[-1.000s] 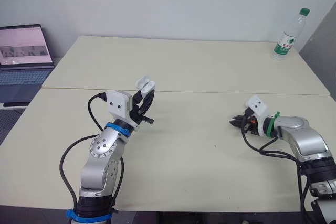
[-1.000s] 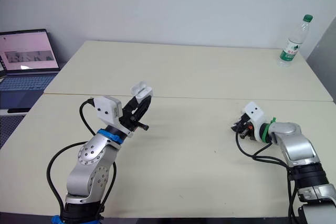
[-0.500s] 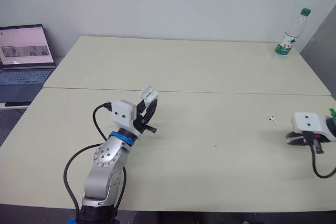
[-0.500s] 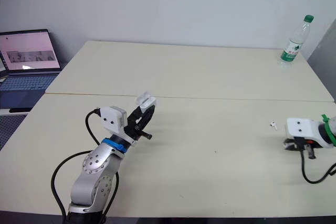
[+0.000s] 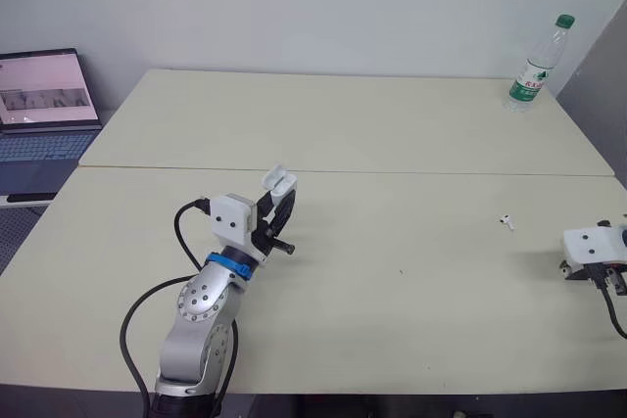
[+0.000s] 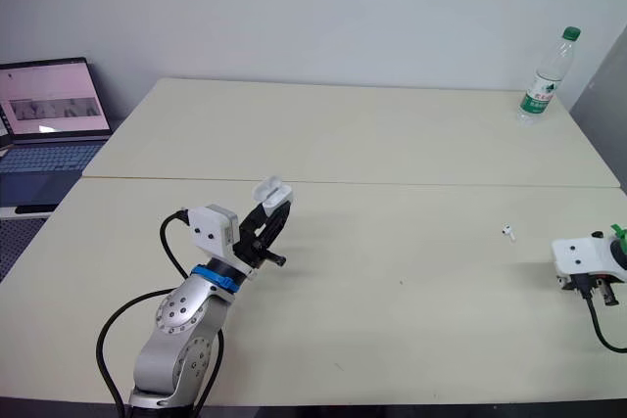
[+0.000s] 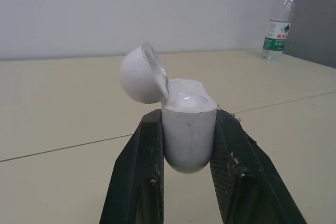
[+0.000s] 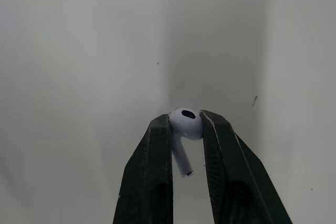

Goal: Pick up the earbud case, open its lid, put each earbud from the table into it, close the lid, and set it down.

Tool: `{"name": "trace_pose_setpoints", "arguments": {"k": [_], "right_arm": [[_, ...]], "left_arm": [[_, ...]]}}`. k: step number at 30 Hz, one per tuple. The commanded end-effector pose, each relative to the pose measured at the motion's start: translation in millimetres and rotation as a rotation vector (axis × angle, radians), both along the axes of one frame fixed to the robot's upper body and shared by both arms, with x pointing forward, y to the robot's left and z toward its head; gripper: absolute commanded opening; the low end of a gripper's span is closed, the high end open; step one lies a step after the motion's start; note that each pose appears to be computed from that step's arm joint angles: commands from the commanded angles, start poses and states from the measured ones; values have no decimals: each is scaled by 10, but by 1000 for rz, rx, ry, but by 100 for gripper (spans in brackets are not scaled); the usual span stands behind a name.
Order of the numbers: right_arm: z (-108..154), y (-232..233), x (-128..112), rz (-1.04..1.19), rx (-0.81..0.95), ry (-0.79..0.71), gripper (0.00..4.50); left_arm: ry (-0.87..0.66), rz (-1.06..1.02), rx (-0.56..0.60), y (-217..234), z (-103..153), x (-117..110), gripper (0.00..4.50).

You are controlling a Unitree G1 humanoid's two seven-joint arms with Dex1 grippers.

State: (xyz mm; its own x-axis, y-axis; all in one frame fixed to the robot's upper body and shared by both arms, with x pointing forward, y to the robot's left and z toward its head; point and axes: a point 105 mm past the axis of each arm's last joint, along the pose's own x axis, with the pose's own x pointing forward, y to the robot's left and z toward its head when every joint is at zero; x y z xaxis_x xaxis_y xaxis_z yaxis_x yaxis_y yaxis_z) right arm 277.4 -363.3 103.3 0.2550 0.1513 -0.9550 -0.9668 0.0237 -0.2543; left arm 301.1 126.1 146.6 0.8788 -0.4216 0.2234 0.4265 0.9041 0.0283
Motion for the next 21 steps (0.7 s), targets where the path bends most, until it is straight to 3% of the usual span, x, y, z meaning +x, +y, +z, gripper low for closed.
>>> {"name": "trace_pose_setpoints", "arguments": {"k": [1,4,7,21], "right_arm": [[6,-16,20,-20,10,-21,42],[-13,-13,14,-22,14,-15,42],[-45,-41,-18,-30,9,-5,141],[-58,-87,-44,-23,-24,1,141]], "left_arm": [[-80,-35,-1,-89,207,-48,79],[-78,-38,-3,-89,210,-46,79],[-75,-38,-5,-77,211,-38,79],[-76,-40,-8,-66,221,-22,79]]}}
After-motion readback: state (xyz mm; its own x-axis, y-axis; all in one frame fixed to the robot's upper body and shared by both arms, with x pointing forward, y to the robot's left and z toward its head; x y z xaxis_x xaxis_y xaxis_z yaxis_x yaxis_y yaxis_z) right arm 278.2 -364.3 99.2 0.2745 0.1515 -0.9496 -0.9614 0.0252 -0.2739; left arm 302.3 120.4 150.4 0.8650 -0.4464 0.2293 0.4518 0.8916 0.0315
